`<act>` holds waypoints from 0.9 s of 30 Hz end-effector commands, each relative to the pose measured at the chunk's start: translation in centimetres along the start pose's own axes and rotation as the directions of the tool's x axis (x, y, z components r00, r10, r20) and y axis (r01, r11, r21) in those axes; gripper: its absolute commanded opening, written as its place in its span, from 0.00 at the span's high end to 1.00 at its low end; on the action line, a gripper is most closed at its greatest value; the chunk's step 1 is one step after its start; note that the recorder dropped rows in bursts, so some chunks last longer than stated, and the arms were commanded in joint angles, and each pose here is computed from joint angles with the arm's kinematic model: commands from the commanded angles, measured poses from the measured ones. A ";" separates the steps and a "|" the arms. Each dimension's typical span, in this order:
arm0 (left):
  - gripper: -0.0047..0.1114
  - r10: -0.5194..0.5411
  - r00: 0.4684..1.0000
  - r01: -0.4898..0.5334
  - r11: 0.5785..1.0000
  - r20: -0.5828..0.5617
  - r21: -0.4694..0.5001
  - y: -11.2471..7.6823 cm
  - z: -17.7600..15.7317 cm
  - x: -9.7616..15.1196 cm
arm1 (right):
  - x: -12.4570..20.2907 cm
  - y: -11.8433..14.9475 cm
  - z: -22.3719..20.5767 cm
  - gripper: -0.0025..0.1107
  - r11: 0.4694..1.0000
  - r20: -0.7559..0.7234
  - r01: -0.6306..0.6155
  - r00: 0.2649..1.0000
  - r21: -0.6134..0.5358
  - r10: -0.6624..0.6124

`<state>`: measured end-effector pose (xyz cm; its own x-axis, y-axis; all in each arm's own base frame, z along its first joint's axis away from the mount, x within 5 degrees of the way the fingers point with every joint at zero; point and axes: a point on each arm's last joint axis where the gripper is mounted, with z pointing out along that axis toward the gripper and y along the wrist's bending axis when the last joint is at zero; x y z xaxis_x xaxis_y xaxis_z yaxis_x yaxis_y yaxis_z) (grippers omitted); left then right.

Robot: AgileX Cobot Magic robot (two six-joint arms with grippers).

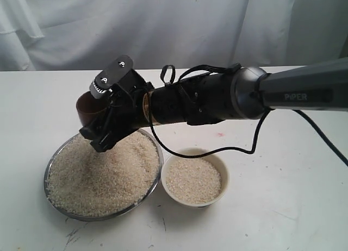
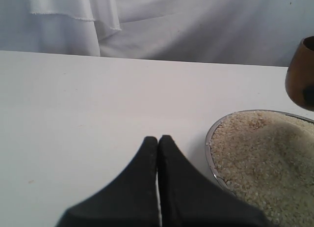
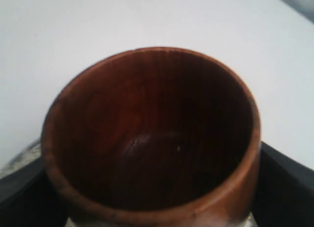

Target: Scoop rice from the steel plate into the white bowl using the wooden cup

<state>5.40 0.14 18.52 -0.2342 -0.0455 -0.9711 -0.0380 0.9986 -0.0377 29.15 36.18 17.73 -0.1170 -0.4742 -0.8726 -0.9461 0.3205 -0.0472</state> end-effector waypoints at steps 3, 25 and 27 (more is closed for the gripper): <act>0.96 -0.002 1.000 0.002 1.000 0.006 -0.001 0.0 0.0 0.1 | -0.5 -1.8 -0.8 0.74 0.961 -0.091 0.116 0.991 0.250 -0.096; 0.96 -0.002 1.000 0.002 1.000 0.006 -0.001 0.0 0.0 0.1 | -2.9 3.3 -2.7 0.86 0.933 -0.288 0.314 0.923 0.175 -0.257; 0.96 -0.002 1.000 0.002 1.000 0.006 -0.001 0.0 0.0 0.1 | -2.5 3.4 -2.6 0.86 0.935 -0.315 0.321 0.912 0.149 -0.262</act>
<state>5.40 0.14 18.52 -0.2342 -0.0455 -0.9711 -0.0380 0.9986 -0.0377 25.65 36.28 20.66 0.0281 -0.7633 -0.6454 -0.8683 0.3012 -0.3940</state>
